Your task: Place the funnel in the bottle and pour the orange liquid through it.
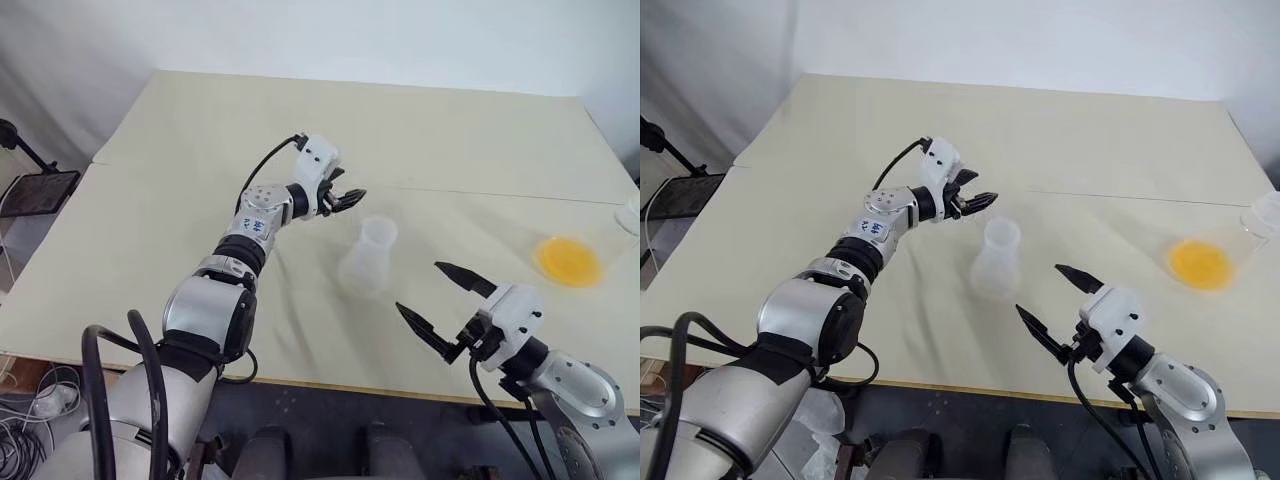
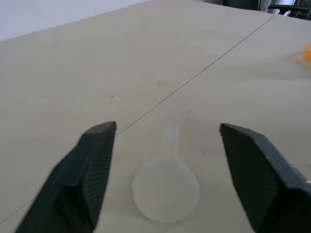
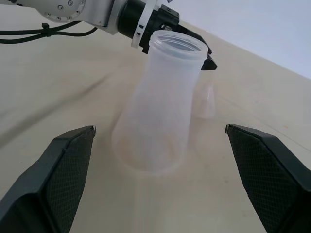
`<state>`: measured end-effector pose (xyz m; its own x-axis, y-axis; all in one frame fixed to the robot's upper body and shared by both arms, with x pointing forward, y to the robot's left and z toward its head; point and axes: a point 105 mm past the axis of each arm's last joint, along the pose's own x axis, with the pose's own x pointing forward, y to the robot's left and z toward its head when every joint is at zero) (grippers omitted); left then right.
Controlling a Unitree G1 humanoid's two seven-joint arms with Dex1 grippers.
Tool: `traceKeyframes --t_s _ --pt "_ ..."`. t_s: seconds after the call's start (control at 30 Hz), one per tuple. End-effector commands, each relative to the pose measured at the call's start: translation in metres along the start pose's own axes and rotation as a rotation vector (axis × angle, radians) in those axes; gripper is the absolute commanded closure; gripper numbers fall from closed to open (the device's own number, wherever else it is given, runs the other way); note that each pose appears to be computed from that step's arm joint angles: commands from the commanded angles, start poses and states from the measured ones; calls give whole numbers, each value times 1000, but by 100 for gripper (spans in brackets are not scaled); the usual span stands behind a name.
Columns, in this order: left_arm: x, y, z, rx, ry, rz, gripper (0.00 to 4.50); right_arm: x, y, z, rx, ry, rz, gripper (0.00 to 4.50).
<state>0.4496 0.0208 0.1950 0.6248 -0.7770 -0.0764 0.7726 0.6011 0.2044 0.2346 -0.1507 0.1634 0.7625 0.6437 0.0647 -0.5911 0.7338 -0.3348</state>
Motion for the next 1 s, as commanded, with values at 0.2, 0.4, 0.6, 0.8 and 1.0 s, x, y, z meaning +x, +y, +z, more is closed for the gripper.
traceKeyframes --t_s 0.2,0.4,0.6,0.8,1.0 --pt "8 -10 7 6 -12 -31 408 2 -3 16 -50 -61 -35 0" --pt "8 -10 7 6 -8 -30 434 3 -5 17 -56 -68 -46 0" --pt "1 -2 13 -35 -62 -23 434 3 -2 16 -46 -71 -59 0" --pt "-9 3 9 -35 -89 -43 254 0 0 14 -40 -64 -81 0" --pt "4 -3 2 -4 -33 19 73 1 2 14 -37 -67 -82 0"
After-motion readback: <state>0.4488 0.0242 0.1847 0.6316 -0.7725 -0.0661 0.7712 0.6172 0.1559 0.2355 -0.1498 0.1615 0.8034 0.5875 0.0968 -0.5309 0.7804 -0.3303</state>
